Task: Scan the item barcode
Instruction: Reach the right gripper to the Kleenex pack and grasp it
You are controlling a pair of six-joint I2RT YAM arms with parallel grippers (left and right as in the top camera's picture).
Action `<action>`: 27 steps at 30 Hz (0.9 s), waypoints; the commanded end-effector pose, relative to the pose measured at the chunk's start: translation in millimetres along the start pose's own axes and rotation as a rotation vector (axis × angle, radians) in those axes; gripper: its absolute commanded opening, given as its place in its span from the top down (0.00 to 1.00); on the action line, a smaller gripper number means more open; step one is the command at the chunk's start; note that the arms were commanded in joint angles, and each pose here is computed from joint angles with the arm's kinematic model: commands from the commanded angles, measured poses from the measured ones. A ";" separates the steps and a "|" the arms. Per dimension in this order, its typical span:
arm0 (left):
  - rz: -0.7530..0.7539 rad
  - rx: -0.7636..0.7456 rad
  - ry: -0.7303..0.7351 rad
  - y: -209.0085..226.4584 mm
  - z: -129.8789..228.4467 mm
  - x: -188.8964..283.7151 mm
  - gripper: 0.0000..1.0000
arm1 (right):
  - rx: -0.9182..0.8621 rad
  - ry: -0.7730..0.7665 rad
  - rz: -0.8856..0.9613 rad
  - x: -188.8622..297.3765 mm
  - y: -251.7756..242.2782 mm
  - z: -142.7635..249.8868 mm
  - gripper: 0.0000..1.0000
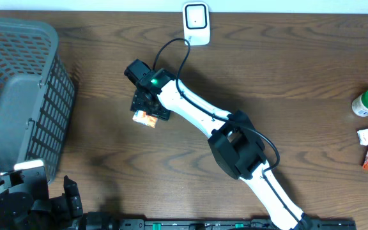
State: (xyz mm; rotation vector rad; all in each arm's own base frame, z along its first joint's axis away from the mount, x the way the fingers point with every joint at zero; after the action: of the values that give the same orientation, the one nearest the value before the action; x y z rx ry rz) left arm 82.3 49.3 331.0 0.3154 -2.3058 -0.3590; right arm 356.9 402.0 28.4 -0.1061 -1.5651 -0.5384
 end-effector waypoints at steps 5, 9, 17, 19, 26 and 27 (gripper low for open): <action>-0.012 0.017 -0.002 2.2 -0.3 1.3 0.03 | 0.078 0.036 0.138 -15.4 -32.9 -3.3 0.45; -0.012 0.017 -0.002 2.2 -0.3 1.3 0.03 | 0.141 -0.021 0.274 36.2 -56.7 -26.0 0.43; -0.012 0.017 -0.002 2.2 -0.3 1.3 0.03 | 0.348 -0.064 0.551 85.5 -115.1 -66.4 0.12; -0.012 0.017 -0.002 2.2 -0.3 1.3 0.03 | 0.348 -0.065 0.545 86.1 -115.3 -69.4 0.02; -0.012 0.017 -0.002 2.2 -0.3 1.3 0.03 | 0.323 0.034 0.447 93.7 -105.0 -49.8 0.01; -0.012 0.017 -0.002 2.2 -0.3 1.3 0.03 | 0.324 0.037 0.452 93.7 -105.8 -49.1 0.01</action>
State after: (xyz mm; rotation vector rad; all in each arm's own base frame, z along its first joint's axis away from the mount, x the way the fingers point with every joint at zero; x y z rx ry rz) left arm 82.3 49.3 331.0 0.3154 -2.3058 -0.3590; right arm 355.2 257.2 66.5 -0.2601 -1.4964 0.1136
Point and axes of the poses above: each gripper's point midway between its finger pads, its own x axis back along the fingers, its own y axis along the line the jaws close on, z = x × y, the point moved 2 cm from there along x, back along the fingers, and after that the axes turned 10 degrees about -x, right-handed, at the moved point
